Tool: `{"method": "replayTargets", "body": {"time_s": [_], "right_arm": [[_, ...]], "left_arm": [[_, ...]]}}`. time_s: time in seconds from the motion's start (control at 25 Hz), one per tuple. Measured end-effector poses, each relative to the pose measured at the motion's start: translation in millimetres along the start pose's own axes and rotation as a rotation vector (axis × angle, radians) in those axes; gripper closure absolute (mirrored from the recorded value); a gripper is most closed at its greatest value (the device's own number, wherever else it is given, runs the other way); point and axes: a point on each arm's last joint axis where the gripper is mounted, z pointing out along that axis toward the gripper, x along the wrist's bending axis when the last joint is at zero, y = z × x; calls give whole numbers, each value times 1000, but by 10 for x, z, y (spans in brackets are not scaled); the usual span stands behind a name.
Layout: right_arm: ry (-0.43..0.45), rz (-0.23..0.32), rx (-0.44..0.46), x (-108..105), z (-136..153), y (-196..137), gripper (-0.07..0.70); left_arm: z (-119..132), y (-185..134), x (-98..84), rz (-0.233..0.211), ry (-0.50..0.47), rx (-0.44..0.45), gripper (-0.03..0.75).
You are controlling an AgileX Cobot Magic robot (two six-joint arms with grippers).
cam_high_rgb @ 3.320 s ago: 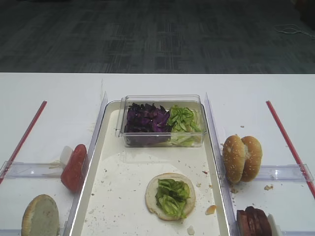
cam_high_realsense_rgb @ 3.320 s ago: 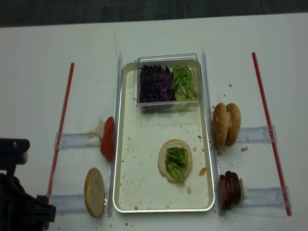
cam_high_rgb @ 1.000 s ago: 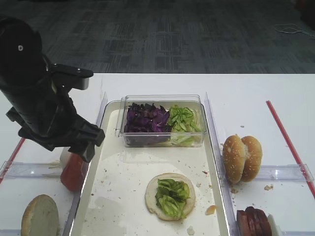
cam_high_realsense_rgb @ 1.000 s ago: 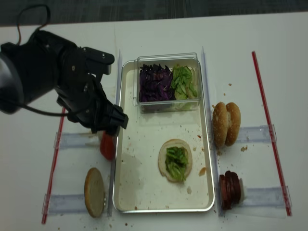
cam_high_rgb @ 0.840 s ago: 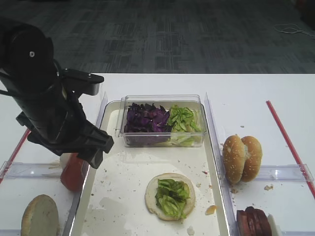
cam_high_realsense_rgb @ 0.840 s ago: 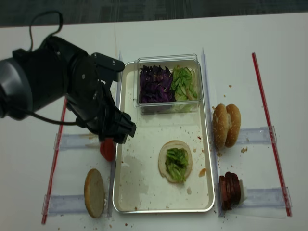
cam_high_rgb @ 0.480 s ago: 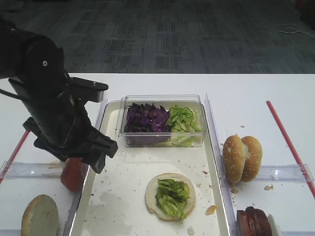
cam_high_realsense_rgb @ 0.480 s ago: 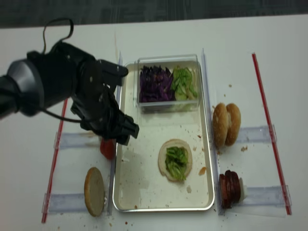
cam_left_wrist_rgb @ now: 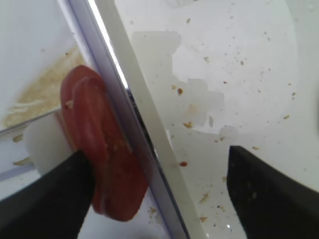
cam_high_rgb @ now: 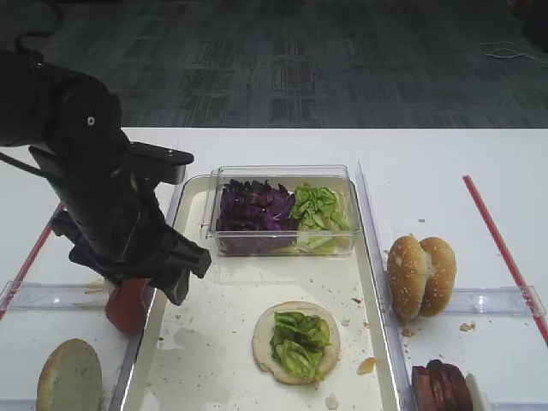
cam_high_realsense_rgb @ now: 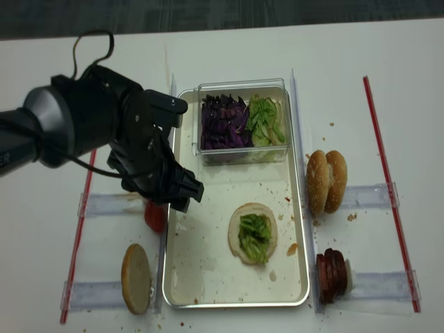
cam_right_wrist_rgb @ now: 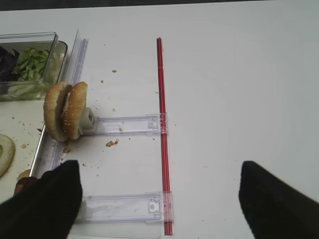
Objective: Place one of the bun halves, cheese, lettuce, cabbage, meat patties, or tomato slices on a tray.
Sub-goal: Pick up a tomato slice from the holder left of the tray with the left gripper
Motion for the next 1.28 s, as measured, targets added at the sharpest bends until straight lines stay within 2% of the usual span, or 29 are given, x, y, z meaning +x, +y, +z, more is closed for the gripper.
{"method": "replayTargets", "body": {"time_s": [0.16,0.44,0.76,1.12,1.28], "right_arm": [[0,0,0,0,0,0,-31],[0,0,0,0,0,0,-32],[0,0,0,0,0,0,-31],[0,0,0,0,0,0,-31],[0,0,0,0,0,0,-31]], "left_arm": [[69,7,-1,0,4,18,186],[82,8,4,5,10,21,254],[81,15,34,11,43,14,364],[80,19,49,13,60,10,550],[79,20,53,17,64,9,601]]}}
